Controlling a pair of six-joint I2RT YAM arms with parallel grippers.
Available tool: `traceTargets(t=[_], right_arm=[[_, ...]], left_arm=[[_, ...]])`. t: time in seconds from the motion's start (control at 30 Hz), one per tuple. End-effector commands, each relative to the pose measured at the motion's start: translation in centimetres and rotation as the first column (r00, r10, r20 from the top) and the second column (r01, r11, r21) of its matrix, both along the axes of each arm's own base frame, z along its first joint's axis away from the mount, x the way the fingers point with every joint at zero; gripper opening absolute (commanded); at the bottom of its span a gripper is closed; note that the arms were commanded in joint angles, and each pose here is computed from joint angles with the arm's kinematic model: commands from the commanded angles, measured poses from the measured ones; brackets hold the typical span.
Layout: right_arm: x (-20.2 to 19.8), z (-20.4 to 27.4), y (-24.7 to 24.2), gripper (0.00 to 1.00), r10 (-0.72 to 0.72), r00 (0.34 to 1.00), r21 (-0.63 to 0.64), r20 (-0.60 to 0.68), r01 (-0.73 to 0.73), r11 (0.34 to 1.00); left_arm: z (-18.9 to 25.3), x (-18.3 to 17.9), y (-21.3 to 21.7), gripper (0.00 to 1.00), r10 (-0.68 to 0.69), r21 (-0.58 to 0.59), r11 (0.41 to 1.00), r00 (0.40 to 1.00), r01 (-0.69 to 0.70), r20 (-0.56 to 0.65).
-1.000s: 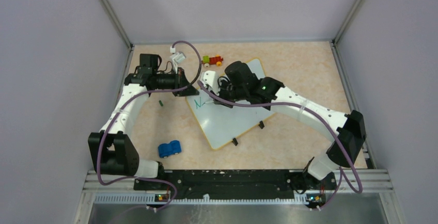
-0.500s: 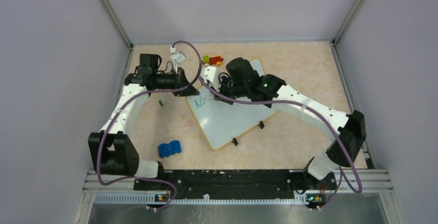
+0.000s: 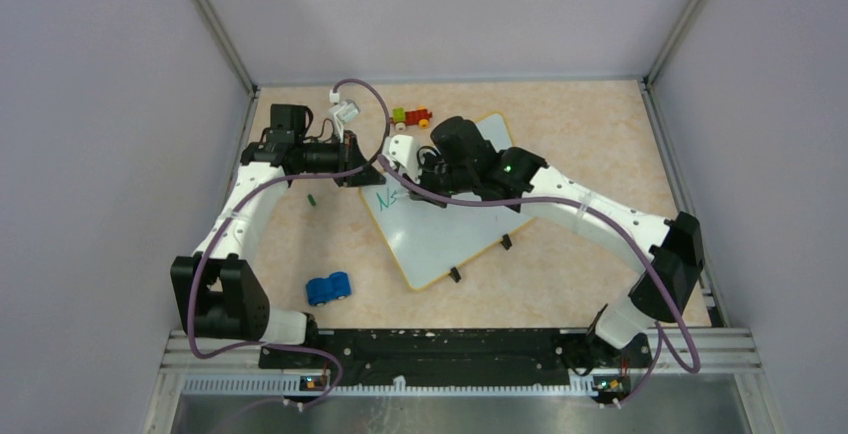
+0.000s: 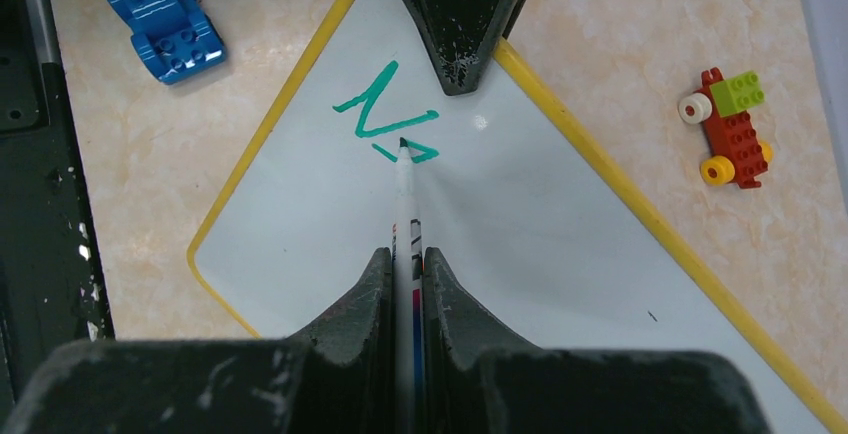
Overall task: Write a sentence on the whiteboard
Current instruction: Write on the whiteboard at the whiteboard stand.
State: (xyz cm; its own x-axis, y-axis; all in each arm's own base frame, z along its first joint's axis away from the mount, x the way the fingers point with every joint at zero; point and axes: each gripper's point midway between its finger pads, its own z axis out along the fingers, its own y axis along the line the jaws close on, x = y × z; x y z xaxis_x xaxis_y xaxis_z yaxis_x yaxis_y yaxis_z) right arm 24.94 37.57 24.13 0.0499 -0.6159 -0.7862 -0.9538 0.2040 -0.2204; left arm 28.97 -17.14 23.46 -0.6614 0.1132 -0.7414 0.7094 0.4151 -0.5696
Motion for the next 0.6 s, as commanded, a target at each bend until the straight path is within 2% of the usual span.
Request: traceTargets(t=[0.0,0.57], right_arm=[[0.1,-0.1,0.6,0.0,0.002,1.0,0.002,0.015,-0.002,1.0],[-0.1,-1.0,-0.9,0.0,-0.016,1.0,-0.026,0.025,0.017,1.0]], left_arm=[[1.1,-0.2,-0.2,0.0,-0.025,-0.031,0.999,0.999,0.027,0.036],[0.8,-0.1,-0.2,0.0,-0.023,-0.028,0.999,0.999,0.024,0.029]])
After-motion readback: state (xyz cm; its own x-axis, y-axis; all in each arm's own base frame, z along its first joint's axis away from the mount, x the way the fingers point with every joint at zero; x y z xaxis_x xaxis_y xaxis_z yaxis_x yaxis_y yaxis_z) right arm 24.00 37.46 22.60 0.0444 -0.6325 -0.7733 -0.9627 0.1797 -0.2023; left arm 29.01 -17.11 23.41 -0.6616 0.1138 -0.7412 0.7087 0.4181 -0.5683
